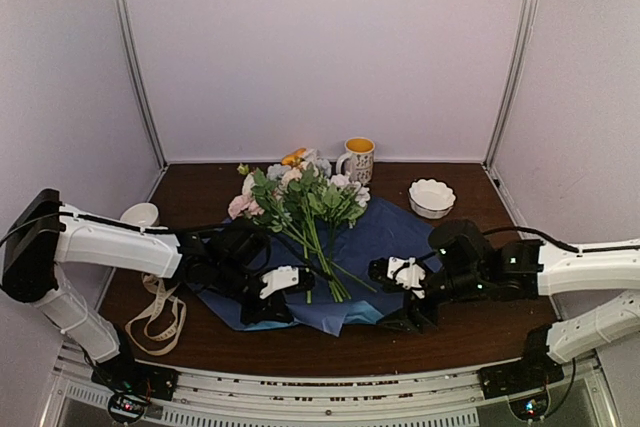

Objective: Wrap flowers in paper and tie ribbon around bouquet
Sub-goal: Pass from the left arm to the right

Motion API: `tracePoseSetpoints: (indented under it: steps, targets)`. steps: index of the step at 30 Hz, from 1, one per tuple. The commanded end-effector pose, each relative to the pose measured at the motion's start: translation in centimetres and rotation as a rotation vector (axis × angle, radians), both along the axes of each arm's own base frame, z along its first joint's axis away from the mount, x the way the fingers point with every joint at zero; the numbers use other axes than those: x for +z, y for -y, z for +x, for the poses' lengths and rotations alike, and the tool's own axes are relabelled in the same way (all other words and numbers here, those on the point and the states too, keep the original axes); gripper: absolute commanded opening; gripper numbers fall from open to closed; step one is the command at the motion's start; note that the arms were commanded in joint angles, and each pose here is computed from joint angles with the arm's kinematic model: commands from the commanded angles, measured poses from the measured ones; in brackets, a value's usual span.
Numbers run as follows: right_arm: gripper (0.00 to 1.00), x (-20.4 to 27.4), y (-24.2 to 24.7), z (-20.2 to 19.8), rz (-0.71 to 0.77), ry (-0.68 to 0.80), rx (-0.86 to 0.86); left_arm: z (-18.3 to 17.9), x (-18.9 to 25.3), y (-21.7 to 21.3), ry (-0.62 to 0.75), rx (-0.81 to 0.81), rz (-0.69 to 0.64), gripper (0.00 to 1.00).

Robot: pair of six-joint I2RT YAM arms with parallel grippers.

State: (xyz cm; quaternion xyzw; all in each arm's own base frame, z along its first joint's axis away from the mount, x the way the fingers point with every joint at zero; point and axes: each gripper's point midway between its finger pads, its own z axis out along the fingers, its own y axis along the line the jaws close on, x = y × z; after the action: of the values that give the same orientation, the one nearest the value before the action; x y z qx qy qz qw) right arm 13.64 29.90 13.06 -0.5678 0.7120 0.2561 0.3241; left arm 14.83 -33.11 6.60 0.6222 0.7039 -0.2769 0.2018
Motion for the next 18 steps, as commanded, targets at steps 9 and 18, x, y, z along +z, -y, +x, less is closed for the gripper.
tracePoseSetpoints:
  steps: [9, 18]
  targets:
    - [0.62, -1.5, -4.7, 0.7, 0.151, -0.082, 0.023, -0.3, -0.1, 0.3, -0.041, -0.004, -0.028, 0.0]
    - [0.0, -2.9, -4.8, 1.4, 0.069, -0.174, -0.033, 0.1, 2.7, -0.1, -0.022, 0.035, -0.021, 0.42]
